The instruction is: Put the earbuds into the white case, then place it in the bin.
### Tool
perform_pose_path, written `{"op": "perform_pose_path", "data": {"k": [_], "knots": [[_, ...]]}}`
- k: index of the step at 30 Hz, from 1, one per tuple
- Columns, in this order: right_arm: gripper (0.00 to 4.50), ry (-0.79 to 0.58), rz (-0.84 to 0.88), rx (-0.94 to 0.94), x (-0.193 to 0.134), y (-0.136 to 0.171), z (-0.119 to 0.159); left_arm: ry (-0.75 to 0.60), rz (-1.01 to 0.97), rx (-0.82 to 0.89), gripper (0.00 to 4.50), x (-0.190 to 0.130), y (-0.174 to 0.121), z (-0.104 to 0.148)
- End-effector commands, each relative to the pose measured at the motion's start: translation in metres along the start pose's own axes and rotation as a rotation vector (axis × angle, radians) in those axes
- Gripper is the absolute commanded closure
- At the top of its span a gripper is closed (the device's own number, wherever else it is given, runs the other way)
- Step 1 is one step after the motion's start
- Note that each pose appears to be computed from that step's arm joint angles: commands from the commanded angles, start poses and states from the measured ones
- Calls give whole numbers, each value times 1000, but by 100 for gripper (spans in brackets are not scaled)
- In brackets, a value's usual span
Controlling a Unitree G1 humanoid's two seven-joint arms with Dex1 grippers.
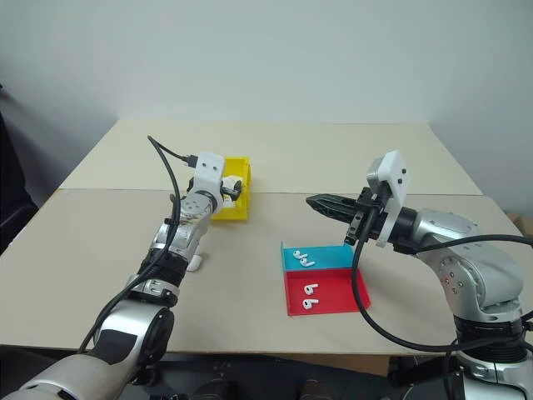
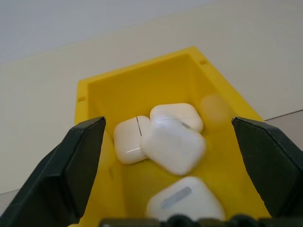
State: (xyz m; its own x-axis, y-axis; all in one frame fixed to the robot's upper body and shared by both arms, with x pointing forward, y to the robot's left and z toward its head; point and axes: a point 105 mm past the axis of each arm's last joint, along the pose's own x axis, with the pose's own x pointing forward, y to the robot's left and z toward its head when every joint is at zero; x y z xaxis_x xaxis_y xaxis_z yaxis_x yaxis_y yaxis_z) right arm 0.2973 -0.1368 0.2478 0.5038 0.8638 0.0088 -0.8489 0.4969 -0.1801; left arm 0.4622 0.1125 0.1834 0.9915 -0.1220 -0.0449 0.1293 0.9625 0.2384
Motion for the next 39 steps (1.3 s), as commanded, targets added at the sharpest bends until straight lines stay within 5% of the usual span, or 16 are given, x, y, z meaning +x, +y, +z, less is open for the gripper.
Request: {"op": "perform_pose_path", "data": {"k": [1, 9, 16, 22, 32, 39], "knots": [[450, -26, 19, -84, 0, 4, 15, -171, -54, -116, 2, -9, 4, 36], [450, 145, 111, -323, -13, 12, -7, -384, -339, -251, 2, -67, 7, 56], [450, 422, 241, -334, -54, 11, -38, -385, -607, -106, 2, -136, 14, 44], [450, 555, 157, -372, -90, -14, -47, -347, -875, -76, 2, -216, 38, 31], [450, 628, 179, -375, -128, -16, -37, -114, -827, 31, 2, -262, 84, 3], [450, 632, 199, -396, -130, -16, -32, -95, -823, 34, 2, -274, 91, 3]]}}
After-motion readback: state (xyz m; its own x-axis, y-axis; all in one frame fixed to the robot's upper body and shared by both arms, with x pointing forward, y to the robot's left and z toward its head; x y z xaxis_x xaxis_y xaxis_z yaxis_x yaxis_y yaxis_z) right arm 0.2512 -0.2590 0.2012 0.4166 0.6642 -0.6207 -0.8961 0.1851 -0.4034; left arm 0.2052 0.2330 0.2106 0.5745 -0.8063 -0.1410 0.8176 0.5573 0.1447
